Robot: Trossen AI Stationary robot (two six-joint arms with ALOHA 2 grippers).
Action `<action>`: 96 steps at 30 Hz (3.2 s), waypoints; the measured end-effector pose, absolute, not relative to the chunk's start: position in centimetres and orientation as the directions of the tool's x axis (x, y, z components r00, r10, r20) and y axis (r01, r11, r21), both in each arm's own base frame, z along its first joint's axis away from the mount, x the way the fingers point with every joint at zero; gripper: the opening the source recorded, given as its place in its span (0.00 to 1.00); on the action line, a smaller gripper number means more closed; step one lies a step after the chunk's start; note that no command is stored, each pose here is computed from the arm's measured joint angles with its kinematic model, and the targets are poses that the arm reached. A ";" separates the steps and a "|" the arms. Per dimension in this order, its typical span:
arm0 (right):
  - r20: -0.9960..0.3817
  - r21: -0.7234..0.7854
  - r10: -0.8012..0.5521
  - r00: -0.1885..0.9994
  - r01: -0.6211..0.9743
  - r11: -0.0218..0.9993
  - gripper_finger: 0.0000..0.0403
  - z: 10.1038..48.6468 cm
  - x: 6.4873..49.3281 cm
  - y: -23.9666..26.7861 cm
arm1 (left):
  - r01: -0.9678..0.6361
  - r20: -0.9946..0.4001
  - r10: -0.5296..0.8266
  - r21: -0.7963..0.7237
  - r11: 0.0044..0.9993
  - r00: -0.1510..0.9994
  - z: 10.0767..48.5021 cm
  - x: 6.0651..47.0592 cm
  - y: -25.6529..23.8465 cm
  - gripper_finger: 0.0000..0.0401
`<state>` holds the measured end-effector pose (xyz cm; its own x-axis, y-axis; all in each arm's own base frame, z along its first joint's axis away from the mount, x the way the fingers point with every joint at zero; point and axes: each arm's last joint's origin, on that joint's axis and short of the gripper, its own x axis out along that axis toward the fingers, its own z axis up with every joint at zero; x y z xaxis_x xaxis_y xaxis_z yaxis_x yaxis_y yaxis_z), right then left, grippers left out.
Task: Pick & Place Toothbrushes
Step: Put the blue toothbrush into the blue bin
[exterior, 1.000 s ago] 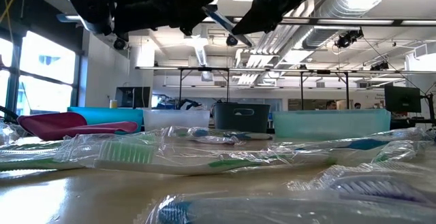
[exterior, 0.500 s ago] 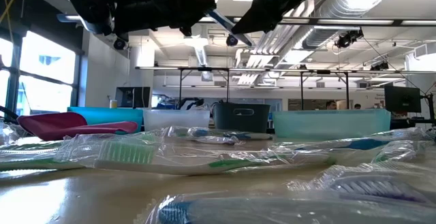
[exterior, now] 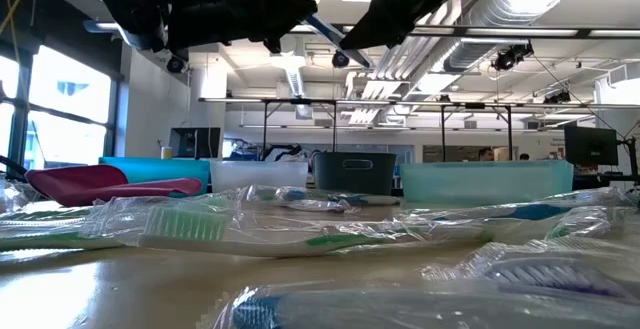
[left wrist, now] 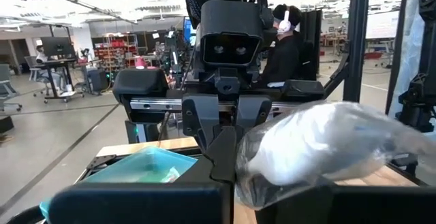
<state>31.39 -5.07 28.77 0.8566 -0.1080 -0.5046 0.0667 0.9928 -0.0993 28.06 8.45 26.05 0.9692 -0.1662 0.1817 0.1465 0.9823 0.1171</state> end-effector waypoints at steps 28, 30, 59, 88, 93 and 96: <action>-0.491 -0.011 -0.081 0.868 0.086 0.996 0.52 33.2 25.7 -4.1 | 0.070 0.136 -0.078 0.062 0.996 0.988 25.7 27.3 10.5 0.02; -0.498 0.006 -0.096 0.862 0.114 0.993 0.50 33.8 24.4 -3.9 | 0.046 0.123 -0.050 0.029 0.999 0.991 26.0 26.8 11.2 0.02; -0.795 0.033 -0.074 0.602 0.165 0.986 0.27 27.5 27.1 -4.4 | -0.566 -0.603 0.566 0.219 0.795 0.562 35.5 21.0 14.1 0.03; -0.813 0.041 -0.067 0.579 0.172 0.984 0.25 26.5 27.9 -4.5 | -0.868 -0.797 0.555 0.080 0.490 0.239 28.3 10.9 20.4 0.04; -0.803 0.041 -0.069 0.593 0.171 0.984 0.25 26.6 28.0 -4.5 | -0.907 -0.796 0.558 0.028 0.420 0.234 28.4 10.9 20.4 0.04; -0.799 0.041 -0.070 0.597 0.170 0.985 0.25 26.7 28.0 -4.6 | -0.919 -0.799 0.554 0.003 0.395 0.236 28.4 10.9 20.3 0.04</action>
<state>28.03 -4.55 26.68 0.5970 -0.0699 -0.7992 0.1701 0.9846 0.0409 10.87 20.34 28.38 0.2358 0.5537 -0.7986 -0.9185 0.3953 0.0030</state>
